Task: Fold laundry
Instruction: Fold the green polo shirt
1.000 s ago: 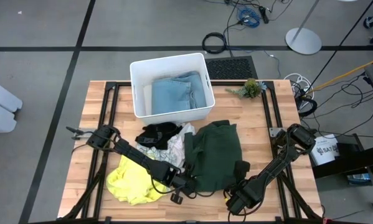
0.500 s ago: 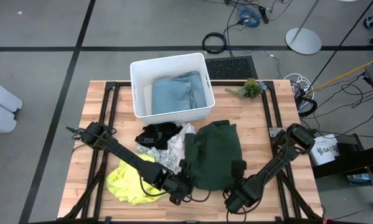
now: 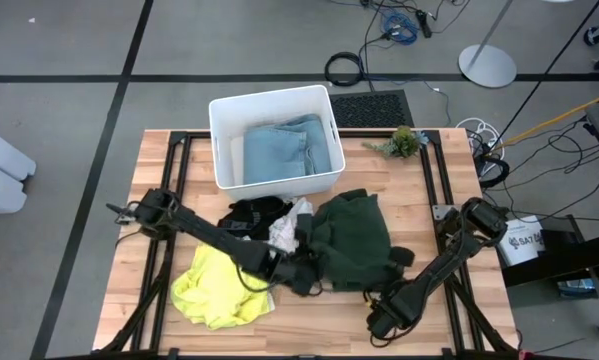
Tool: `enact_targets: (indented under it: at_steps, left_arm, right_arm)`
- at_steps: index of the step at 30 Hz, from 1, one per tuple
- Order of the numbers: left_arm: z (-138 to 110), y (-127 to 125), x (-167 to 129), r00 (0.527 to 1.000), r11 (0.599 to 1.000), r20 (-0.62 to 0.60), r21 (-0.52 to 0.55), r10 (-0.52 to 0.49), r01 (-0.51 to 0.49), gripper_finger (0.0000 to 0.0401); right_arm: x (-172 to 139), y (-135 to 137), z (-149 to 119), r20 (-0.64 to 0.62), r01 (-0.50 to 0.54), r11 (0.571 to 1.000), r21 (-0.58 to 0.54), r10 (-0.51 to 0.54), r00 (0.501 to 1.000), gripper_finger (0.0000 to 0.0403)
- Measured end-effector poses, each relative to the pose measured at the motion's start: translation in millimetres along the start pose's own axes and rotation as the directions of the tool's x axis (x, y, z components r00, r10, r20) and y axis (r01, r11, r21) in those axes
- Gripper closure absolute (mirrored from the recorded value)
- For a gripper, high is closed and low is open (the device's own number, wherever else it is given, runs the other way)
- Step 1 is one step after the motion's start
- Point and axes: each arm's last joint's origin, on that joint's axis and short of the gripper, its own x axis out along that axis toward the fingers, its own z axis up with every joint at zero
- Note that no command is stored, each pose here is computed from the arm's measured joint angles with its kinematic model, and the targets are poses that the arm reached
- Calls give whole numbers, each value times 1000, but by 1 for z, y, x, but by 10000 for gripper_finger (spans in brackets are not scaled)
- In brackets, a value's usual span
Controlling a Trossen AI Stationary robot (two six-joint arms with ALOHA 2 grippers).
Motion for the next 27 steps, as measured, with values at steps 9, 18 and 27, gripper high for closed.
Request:
enact_targets:
  at_steps: [9, 18, 27]
  left_arm:
    - [22, 47, 10, 992, 993, 66, 40, 112, -115, 384]
    - [48, 63, -3, 980, 989, 158, 59, 122, -133, 384]
    - [46, 54, 6, 984, 996, 173, 75, 35, -48, 384]
  right_arm:
    - [-17, -21, -17, 110, 86, 858, 507, -163, 980, 401]
    - [-22, -18, -40, 17, 97, 713, 695, -150, 988, 402]
    - [-22, -28, -24, 30, 82, 700, 710, -147, 989, 403]
